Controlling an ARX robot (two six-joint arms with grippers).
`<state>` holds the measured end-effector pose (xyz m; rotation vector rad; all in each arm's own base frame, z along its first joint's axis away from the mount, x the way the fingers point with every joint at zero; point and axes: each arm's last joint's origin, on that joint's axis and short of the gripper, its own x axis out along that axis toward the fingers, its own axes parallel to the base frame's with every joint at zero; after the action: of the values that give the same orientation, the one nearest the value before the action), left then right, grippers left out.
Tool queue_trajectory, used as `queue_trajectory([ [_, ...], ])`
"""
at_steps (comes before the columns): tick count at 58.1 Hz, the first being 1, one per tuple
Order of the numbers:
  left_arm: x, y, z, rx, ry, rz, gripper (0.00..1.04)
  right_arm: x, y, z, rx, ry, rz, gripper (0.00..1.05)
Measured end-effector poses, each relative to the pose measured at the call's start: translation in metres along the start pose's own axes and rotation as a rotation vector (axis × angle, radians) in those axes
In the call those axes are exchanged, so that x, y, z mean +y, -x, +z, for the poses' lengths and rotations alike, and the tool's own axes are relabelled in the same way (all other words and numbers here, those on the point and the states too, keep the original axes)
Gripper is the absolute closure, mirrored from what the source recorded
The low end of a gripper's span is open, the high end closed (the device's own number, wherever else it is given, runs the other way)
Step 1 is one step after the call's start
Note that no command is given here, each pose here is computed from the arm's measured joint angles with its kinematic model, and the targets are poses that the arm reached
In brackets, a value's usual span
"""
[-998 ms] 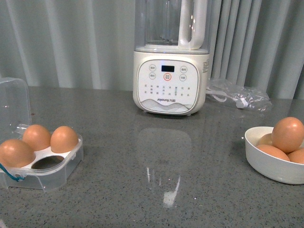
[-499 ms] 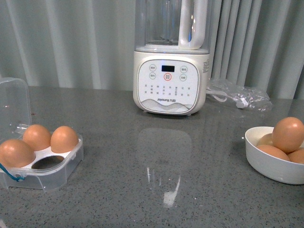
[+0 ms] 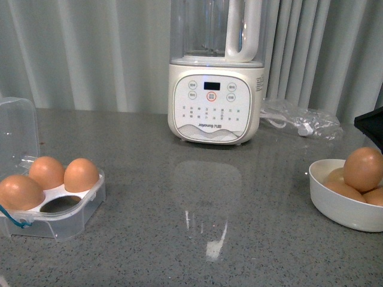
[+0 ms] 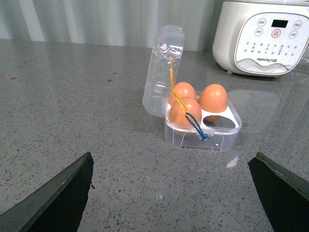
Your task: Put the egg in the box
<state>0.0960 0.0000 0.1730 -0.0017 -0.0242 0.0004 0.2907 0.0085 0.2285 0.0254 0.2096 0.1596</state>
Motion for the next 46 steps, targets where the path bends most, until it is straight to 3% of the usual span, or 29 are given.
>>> queue_trajectory([
  [46, 0.0, 0.0, 0.0, 0.0, 0.0, 0.0, 0.07, -0.002, -0.014, -0.029, 0.122, 0.01, 0.032, 0.07],
])
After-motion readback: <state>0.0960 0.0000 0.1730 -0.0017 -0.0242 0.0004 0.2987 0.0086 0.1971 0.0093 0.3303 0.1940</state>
